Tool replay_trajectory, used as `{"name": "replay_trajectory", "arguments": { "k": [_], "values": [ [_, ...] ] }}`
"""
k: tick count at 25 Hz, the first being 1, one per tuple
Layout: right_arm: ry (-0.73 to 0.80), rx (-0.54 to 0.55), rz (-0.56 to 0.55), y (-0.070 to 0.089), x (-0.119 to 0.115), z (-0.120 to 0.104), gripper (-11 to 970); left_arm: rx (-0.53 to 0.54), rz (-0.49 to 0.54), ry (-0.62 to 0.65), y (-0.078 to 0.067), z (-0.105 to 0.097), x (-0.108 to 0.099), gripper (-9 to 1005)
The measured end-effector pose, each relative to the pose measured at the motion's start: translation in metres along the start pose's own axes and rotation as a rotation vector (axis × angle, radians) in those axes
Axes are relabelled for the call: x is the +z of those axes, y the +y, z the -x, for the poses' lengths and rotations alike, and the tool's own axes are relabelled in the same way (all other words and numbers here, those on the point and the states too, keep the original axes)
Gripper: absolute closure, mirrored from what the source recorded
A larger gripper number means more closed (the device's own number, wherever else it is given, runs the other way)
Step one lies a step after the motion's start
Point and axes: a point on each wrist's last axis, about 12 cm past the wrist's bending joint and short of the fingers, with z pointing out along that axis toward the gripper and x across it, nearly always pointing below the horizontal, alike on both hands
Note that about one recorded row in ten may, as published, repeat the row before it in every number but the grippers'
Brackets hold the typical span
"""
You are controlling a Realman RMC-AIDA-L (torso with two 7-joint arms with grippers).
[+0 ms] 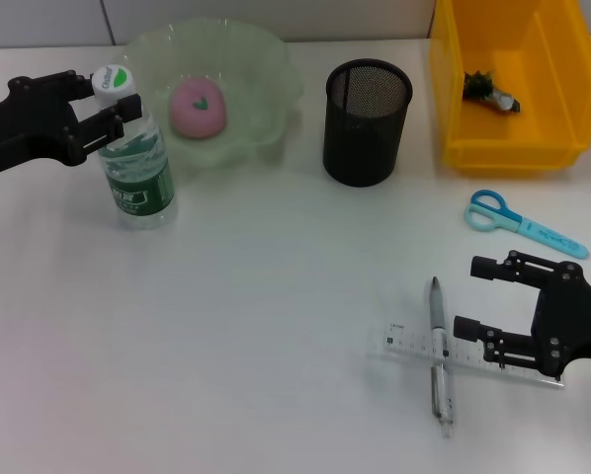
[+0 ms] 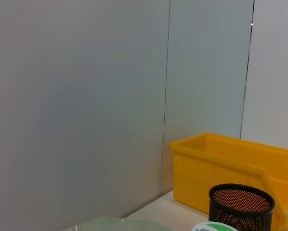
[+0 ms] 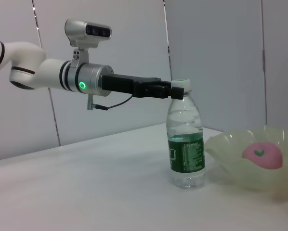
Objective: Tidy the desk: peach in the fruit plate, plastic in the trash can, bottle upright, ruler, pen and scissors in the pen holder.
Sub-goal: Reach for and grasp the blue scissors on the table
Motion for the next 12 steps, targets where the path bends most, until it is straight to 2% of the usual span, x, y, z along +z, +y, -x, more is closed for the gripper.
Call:
{"name": "replay_trajectory", "arguments": {
  "k": [7,12],
  "values": [
    [0.0,0.0,0.001,-0.0002,0.0004,0.0002,216,0.008,-0.002,-0.002,-0.0015,-0.0005,0.0014,550],
    [0.0,-0.001,0.001,-0.0003,0.0005,0.0003,216,0.009,0.0,-0.007,-0.002,-0.0001,0.0021,498]
  ]
}}
